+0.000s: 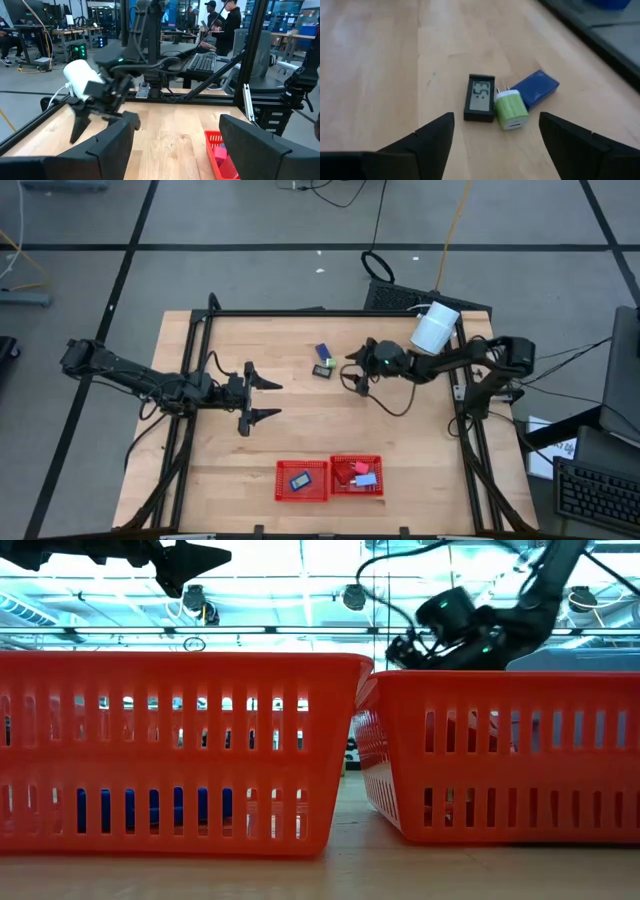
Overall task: Pick & Place Office items
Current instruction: Put the green charger adapter into the right red bin
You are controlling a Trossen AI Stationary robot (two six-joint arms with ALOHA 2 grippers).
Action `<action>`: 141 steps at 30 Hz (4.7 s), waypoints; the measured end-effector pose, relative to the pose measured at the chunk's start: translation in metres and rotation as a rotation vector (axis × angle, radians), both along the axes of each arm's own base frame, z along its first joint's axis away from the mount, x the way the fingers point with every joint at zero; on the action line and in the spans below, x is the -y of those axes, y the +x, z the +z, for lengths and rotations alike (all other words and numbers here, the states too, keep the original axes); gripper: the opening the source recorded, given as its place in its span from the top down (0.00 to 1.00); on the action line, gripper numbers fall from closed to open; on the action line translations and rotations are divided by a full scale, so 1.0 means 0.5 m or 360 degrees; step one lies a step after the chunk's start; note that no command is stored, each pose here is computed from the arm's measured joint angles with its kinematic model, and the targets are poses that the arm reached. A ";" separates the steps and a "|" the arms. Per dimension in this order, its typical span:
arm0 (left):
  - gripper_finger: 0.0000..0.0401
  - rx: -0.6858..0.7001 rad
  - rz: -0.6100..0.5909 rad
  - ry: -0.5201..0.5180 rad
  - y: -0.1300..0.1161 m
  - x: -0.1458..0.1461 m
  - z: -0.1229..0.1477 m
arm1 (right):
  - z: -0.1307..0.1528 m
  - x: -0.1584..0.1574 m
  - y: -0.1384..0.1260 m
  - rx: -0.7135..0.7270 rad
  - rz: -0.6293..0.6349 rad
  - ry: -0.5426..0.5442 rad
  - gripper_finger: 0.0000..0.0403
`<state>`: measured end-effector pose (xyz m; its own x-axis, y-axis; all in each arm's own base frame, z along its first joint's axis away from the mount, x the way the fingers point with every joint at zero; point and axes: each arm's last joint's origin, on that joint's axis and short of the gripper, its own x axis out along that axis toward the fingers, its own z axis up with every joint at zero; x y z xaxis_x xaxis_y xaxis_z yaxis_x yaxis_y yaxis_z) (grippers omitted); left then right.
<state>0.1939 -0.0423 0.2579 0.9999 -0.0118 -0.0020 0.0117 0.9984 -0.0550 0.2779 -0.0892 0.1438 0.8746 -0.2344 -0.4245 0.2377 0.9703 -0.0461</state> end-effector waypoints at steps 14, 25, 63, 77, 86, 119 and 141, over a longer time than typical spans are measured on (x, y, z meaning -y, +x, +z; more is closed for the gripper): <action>0.31 0.0001 0.0000 -0.0004 0.000 0.000 0.000 | -0.037 0.097 0.106 -0.0309 0.0105 0.0047 0.31; 0.29 -0.0001 0.0002 -0.0003 0.000 0.000 0.000 | -0.060 0.098 0.111 -0.0413 0.0171 0.0068 0.33; 0.33 0.0001 0.0001 -0.0003 0.000 0.000 0.000 | -0.051 0.076 0.128 -0.0332 0.0056 0.0057 0.50; 0.33 0.0011 0.0002 -0.0006 0.000 0.000 0.001 | -0.048 0.073 0.130 -0.0311 0.0201 -0.0006 0.53; 0.33 0.0013 0.0002 -0.0007 0.000 0.000 0.002 | -0.048 0.069 0.131 -0.0314 0.0205 -0.0013 0.60; 0.33 0.0011 0.0002 -0.0012 0.000 0.000 0.001 | -0.053 0.065 0.145 -0.0254 0.0306 -0.0218 0.42; 0.33 -0.0001 0.0001 0.0000 0.000 0.000 0.000 | -0.084 0.062 0.145 -0.0268 0.0400 -0.0058 0.61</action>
